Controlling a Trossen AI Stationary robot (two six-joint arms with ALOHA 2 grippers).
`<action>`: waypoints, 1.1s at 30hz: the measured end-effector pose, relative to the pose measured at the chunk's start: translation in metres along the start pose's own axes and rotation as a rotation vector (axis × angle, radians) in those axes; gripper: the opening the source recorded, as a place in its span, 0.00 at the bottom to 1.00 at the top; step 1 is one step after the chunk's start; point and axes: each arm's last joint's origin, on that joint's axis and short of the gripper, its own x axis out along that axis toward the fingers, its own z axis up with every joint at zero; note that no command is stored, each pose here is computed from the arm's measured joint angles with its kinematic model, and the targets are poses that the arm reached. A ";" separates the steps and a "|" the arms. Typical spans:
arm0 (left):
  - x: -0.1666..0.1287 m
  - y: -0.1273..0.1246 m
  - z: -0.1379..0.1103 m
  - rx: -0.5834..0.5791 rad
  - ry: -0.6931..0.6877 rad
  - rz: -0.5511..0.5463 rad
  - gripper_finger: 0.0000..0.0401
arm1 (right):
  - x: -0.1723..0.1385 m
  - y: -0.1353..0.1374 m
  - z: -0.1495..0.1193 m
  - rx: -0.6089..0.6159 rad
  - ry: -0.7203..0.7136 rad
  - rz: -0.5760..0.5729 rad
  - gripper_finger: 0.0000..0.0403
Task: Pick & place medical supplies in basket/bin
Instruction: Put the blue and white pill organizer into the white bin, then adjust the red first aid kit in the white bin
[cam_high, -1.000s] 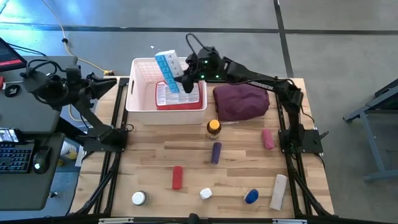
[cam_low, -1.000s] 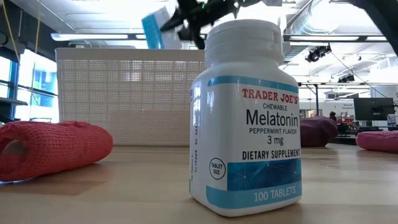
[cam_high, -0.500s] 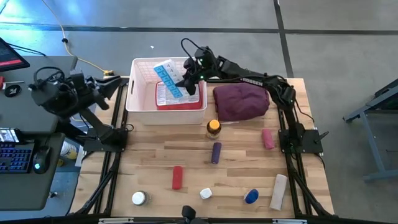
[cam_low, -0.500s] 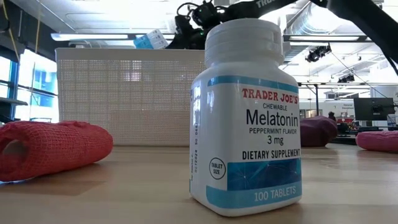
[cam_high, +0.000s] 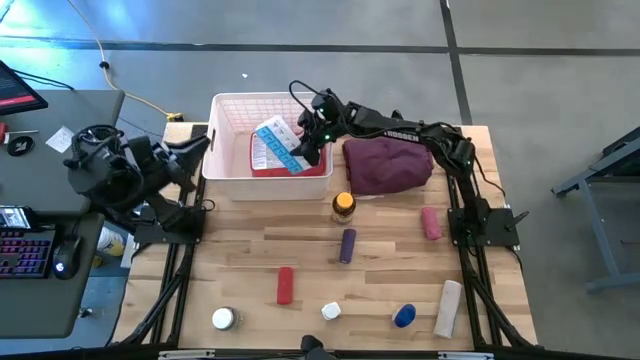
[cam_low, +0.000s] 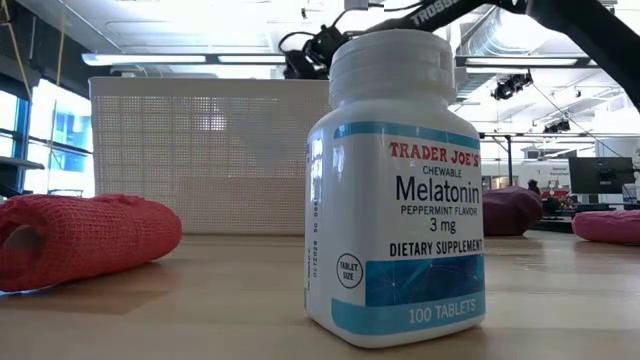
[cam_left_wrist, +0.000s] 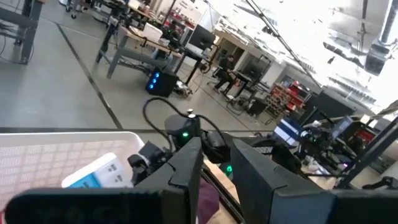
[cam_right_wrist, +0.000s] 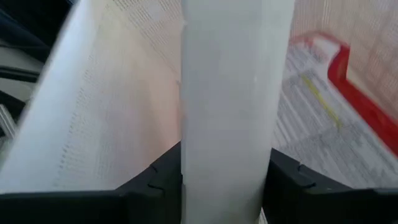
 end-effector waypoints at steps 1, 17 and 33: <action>0.000 -0.002 -0.001 0.001 0.001 -0.001 0.31 | 0.001 -0.001 -0.002 0.006 0.008 -0.002 0.40; 0.000 -0.013 0.013 -0.018 0.008 -0.037 0.31 | 0.002 -0.002 -0.005 0.073 0.006 -0.013 0.48; 0.000 -0.015 0.045 0.050 -0.018 -0.056 0.31 | -0.022 0.021 0.046 0.092 -0.122 0.065 0.50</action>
